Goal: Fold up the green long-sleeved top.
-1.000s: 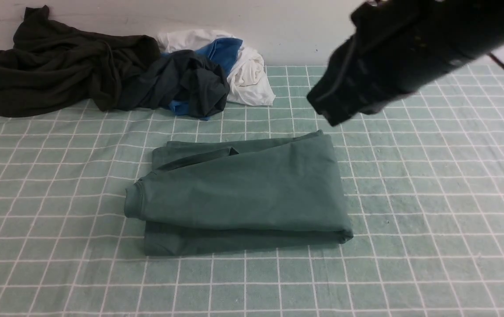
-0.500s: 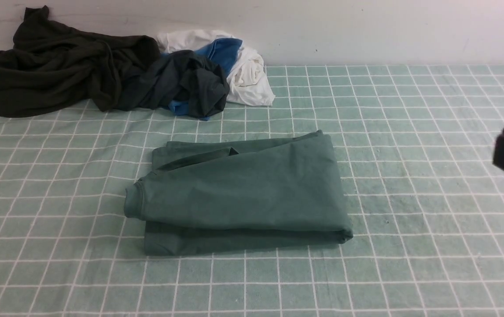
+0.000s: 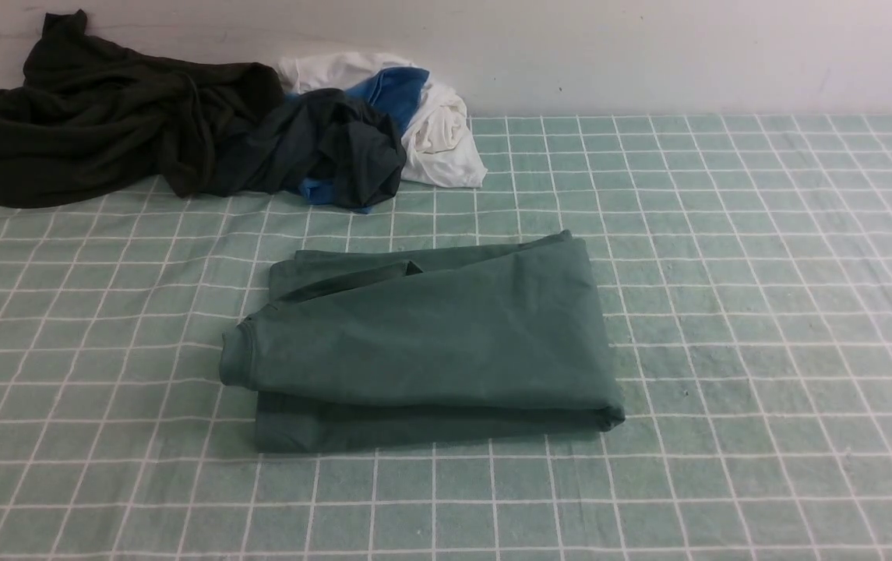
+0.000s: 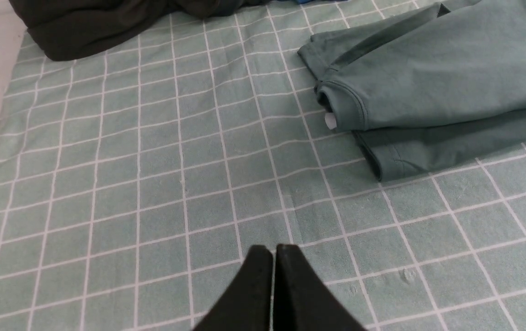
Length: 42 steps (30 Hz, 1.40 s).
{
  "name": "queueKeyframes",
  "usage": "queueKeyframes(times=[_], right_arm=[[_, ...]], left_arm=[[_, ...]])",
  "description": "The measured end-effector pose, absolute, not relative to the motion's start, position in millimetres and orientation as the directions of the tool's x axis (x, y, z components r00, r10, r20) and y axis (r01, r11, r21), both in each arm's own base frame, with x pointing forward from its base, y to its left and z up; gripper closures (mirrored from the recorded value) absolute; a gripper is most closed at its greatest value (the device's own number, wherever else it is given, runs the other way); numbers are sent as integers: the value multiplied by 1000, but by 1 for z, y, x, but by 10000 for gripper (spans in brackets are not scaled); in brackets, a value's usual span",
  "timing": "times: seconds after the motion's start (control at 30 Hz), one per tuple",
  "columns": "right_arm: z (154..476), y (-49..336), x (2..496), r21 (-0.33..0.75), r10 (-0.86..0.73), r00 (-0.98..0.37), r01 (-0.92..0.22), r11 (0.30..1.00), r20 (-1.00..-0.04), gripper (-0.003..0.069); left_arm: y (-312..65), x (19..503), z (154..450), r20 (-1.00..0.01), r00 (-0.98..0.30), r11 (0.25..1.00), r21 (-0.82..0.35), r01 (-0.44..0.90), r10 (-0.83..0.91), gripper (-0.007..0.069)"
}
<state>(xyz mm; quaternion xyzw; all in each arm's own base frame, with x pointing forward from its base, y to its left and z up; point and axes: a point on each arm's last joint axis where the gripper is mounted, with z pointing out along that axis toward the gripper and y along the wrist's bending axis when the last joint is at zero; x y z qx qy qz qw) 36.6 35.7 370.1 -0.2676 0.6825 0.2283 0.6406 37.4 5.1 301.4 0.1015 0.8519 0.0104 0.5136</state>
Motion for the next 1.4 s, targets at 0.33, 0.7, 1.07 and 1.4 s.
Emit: queueKeyframes(times=[0.33,0.7,1.07,1.4], right_arm=[[295,37,54,29,90,81,-559,829,-993,673],[206,6,57,168,161,-76,-89,982,-984,673],[183,-6,55,136,153,-159,118,984,-975,673],[183,-3,55,135,143,-170,55,989,-975,673]], left_arm=[[5,37,301,-873,-452,979,122,162,184,629],[5,37,301,-873,-452,979,122,162,184,629],[5,37,302,-874,-450,979,122,162,183,629],[5,37,302,-874,-450,979,122,162,183,629]])
